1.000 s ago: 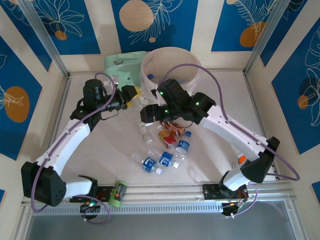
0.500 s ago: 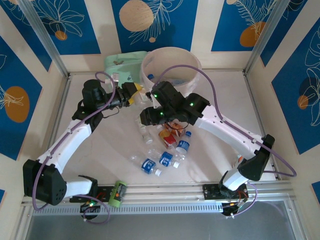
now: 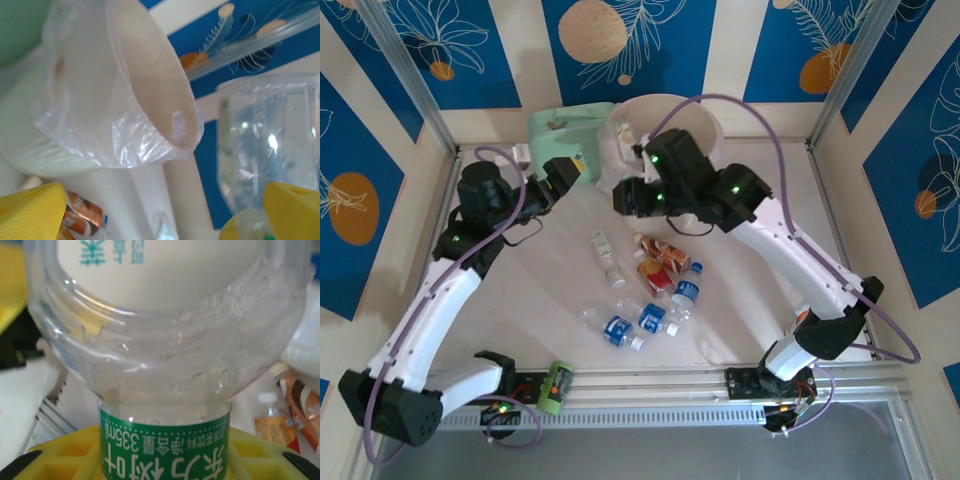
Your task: Put the plastic bottles in the bin
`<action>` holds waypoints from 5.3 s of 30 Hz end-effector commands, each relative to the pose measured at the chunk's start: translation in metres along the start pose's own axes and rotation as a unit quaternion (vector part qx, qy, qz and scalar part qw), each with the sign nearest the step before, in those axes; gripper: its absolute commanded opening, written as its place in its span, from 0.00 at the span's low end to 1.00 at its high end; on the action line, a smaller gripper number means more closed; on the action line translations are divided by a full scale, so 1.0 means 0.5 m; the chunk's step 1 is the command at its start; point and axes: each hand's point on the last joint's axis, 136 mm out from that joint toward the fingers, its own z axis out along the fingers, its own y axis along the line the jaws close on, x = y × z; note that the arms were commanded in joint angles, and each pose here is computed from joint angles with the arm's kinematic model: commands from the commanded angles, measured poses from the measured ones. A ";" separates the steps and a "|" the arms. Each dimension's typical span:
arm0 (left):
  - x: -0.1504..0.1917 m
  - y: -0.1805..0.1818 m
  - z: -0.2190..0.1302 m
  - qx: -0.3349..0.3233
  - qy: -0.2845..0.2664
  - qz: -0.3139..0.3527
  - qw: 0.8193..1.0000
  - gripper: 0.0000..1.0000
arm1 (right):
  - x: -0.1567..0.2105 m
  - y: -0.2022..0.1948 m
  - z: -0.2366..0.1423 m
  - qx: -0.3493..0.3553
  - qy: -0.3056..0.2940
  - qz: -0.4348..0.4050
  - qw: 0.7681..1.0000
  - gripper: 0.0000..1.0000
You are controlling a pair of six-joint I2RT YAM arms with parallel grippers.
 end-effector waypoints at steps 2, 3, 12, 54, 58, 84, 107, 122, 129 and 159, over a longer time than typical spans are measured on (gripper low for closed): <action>-0.021 0.069 -0.045 -0.113 -0.040 0.047 0.992 1.00 | -0.079 -0.032 -0.020 0.026 -0.045 0.011 0.999 0.23; -0.016 0.081 -0.048 -0.124 -0.038 0.047 0.990 1.00 | -0.099 -0.041 -0.022 0.029 -0.053 0.018 0.998 0.23; 0.042 0.180 -0.027 -0.190 0.014 0.016 0.982 0.95 | -0.192 -0.204 0.038 0.102 -0.041 0.099 0.989 0.25; 0.285 0.477 0.216 -0.352 0.171 -0.048 0.919 0.88 | 0.120 -0.054 0.019 -0.008 0.028 0.067 0.997 0.76; 0.296 0.502 0.224 -0.369 0.177 -0.053 0.911 0.84 | 0.134 -0.059 0.020 -0.001 0.029 0.069 0.997 0.76; 0.249 0.476 0.217 -0.345 0.128 -0.092 0.925 0.54 | 0.144 -0.065 0.030 -0.011 0.035 0.086 0.996 0.72; 0.128 0.205 0.078 -0.144 0.052 -0.060 0.986 0.47 | 0.122 -0.060 0.023 -0.029 0.043 0.071 0.996 0.71; -0.043 -0.077 0.022 0.039 -0.030 -0.008 0.999 0.45 | 0.082 -0.052 -0.084 -0.042 -0.020 0.052 0.998 0.72; -0.123 -0.171 0.093 0.102 -0.033 -0.023 0.994 0.45 | 0.126 -0.079 -0.083 -0.048 -0.002 0.084 0.995 0.72; -0.157 -0.051 0.418 -0.062 0.012 0.013 0.998 0.60 | 0.248 -0.110 -0.025 -0.038 0.051 0.116 0.991 0.72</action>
